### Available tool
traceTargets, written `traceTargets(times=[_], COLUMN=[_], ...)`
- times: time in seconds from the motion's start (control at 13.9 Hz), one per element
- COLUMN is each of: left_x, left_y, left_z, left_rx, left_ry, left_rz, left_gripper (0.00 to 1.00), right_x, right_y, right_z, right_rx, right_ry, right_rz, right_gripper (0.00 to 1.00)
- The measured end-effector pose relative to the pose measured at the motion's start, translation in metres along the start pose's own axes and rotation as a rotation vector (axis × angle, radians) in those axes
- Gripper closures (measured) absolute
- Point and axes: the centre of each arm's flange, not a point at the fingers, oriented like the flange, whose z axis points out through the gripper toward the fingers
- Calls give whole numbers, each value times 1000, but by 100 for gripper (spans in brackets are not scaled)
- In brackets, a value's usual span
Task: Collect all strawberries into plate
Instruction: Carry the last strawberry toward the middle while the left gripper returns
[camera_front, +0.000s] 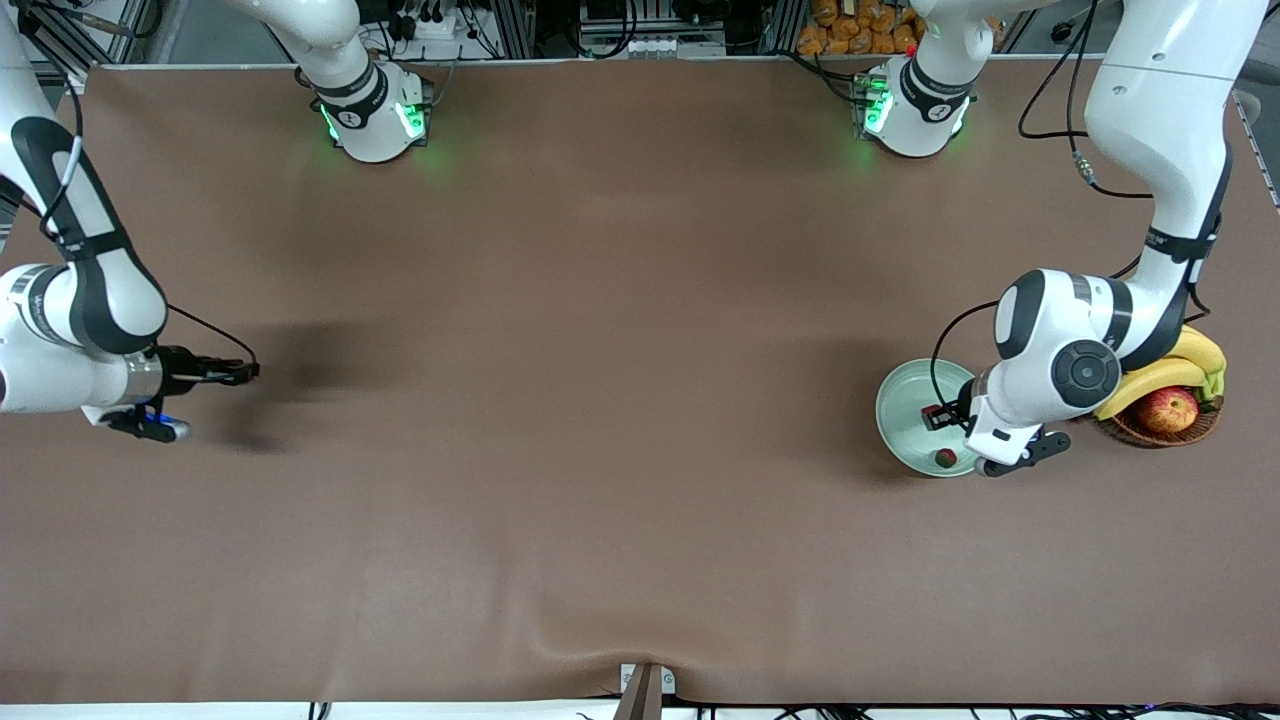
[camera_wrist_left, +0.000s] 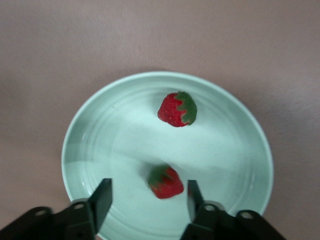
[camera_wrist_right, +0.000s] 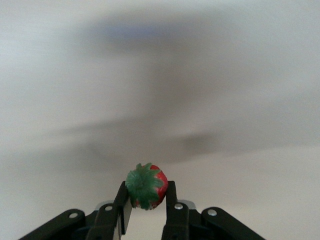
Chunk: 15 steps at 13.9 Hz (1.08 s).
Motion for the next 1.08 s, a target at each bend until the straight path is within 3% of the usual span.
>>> traceTargets(times=[0.22,0.43,0.65,1.08], left_x=[-3,-14,-22,-51], left_y=[6,19,28,44], left_z=[-40,-93,-151,-229], left_rx=[-7,7,35,54], left_ry=[40,52,35,27], left_rz=[12,35,47,78], left_gripper=[0,0,0,0], right_x=[4,7,-9,-64], right_y=[-79,-168,-295,-502], right_z=[-31,-50,-53,13], right_rx=[-5,-44,-92,-252], right_ry=[58,106,142,217], right_rz=[-265,-479,-668,-975], right_gripper=[69,69,69,69])
